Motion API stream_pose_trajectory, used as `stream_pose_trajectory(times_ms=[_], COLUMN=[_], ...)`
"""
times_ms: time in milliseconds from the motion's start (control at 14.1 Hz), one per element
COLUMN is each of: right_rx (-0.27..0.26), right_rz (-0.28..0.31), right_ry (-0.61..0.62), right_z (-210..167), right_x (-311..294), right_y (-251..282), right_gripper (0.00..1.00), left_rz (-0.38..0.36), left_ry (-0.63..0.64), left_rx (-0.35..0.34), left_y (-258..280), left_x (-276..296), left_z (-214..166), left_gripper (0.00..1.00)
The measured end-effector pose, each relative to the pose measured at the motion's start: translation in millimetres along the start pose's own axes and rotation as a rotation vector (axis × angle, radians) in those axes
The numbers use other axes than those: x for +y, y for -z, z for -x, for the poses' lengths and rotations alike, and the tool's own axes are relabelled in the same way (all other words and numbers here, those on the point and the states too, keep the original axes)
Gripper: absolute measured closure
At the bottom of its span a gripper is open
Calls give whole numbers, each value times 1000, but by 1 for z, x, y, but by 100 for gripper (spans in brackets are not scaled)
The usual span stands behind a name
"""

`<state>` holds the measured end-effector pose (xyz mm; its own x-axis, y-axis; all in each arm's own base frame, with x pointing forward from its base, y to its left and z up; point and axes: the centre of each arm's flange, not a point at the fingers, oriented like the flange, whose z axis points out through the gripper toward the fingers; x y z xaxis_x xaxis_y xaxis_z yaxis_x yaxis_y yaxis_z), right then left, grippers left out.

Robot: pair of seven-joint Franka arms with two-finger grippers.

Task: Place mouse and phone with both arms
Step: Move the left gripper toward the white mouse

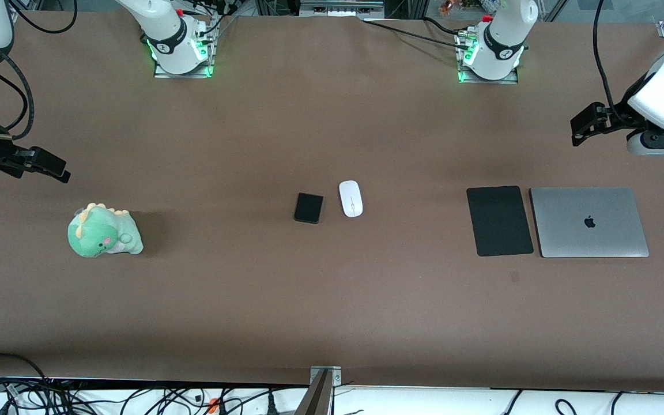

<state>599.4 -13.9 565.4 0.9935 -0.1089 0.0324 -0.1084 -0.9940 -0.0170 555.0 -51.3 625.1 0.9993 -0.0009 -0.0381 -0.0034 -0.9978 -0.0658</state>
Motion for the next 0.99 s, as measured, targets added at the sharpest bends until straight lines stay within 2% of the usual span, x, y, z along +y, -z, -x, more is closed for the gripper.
stream_pose_trajectory(times_ms=[708, 991], right_rx=[-17, -18], right_rz=[1, 1], right_ry=[2, 2], right_z=[3, 3], right_x=[0, 0], right_y=[11, 11], right_gripper=[0, 0], left_rz=[0, 8], left_ry=[-2, -26], left_rx=[-3, -25], left_y=[-2, -14], left_x=[1, 16], left_z=[0, -6], left_gripper=[0, 0])
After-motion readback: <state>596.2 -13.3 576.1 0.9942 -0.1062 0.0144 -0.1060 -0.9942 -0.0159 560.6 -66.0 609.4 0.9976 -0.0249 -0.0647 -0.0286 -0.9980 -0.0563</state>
